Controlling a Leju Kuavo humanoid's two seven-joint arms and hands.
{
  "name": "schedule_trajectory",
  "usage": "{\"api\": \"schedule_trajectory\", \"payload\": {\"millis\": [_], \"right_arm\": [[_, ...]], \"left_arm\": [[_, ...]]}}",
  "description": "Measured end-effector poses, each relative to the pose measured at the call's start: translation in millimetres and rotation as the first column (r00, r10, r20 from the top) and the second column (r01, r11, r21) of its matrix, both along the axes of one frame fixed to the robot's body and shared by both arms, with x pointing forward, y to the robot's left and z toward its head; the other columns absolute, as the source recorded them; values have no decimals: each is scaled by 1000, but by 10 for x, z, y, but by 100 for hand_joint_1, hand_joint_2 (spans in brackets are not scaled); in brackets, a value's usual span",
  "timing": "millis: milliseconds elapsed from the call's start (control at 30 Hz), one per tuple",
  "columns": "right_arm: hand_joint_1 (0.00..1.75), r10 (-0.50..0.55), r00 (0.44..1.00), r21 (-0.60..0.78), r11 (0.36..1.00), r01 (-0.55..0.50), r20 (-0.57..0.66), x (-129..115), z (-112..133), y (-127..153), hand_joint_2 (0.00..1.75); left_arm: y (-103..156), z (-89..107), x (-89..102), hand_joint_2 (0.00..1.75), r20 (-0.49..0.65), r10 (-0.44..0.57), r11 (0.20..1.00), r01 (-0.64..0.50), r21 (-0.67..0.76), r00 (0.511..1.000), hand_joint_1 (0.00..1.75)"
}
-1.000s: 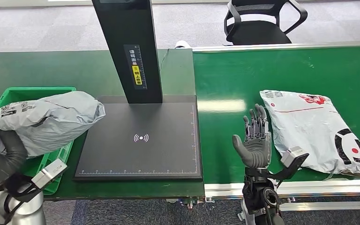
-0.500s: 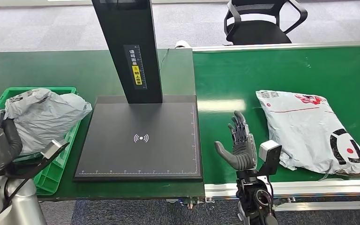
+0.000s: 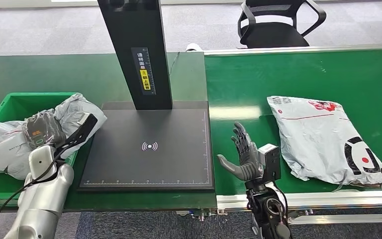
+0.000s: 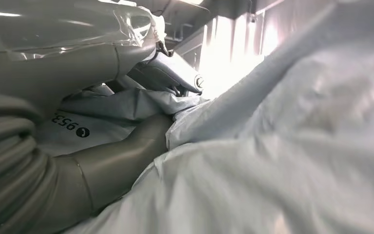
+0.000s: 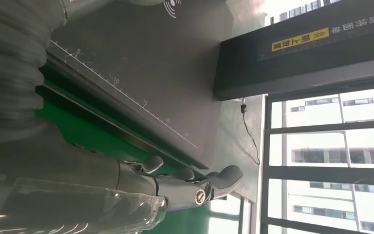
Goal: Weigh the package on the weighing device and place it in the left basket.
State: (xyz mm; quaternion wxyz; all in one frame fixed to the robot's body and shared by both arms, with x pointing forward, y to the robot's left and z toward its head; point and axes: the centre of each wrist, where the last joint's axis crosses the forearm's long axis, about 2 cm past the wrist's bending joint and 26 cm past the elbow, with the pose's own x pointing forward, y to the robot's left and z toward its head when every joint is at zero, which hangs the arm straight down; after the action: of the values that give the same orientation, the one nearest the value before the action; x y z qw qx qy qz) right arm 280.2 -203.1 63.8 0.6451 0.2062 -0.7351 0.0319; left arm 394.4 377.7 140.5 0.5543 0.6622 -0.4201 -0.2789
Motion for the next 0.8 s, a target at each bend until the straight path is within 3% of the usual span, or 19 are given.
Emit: {"api": "schedule_trajectory", "payload": {"millis": [33,67,167,267,400,467,533,600,667,700,800], "right_arm": [[0,2,1000,-2,1000,-2,1,6,2,2,175],[0,4,1000,-4,1000,-4,1,12,4,4,175],[0,11,1000,-13,1000,-11,2,23,11,10,175],[0,21,1000,-18,1000,-21,-3,23,13,23,175],[0,32,999,-20,999,-32,-8,16,14,47,175],[0,37,999,-21,999,-37,-8,15,17,60,175],[0,39,999,-21,999,-39,-5,14,19,72,175],[0,41,999,-20,999,-41,-1,18,24,88,175],[0,44,999,-20,999,-44,3,20,29,109,175],[0,44,999,-20,999,-44,3,19,28,114,175],[0,47,999,-22,999,-47,2,18,25,128,175]], "left_arm": [[17,11,23,175,-15,-2,1000,2,2,1000,13],[30,19,40,175,-24,-3,1000,3,5,1000,3],[50,31,55,175,11,-11,1000,11,19,1000,0],[78,30,-14,175,148,-66,996,57,62,987,0],[132,210,-205,175,352,-200,977,160,139,914,0],[149,331,-274,175,422,-244,968,190,165,873,87],[180,473,-342,175,496,-334,941,255,221,801,174],[257,612,-417,175,565,-428,902,301,309,706,175],[349,673,-517,175,627,-422,905,266,331,655,175],[387,688,-567,175,657,-388,920,232,315,647,140],[471,727,-688,175,715,-299,952,146,269,633,9]]}}
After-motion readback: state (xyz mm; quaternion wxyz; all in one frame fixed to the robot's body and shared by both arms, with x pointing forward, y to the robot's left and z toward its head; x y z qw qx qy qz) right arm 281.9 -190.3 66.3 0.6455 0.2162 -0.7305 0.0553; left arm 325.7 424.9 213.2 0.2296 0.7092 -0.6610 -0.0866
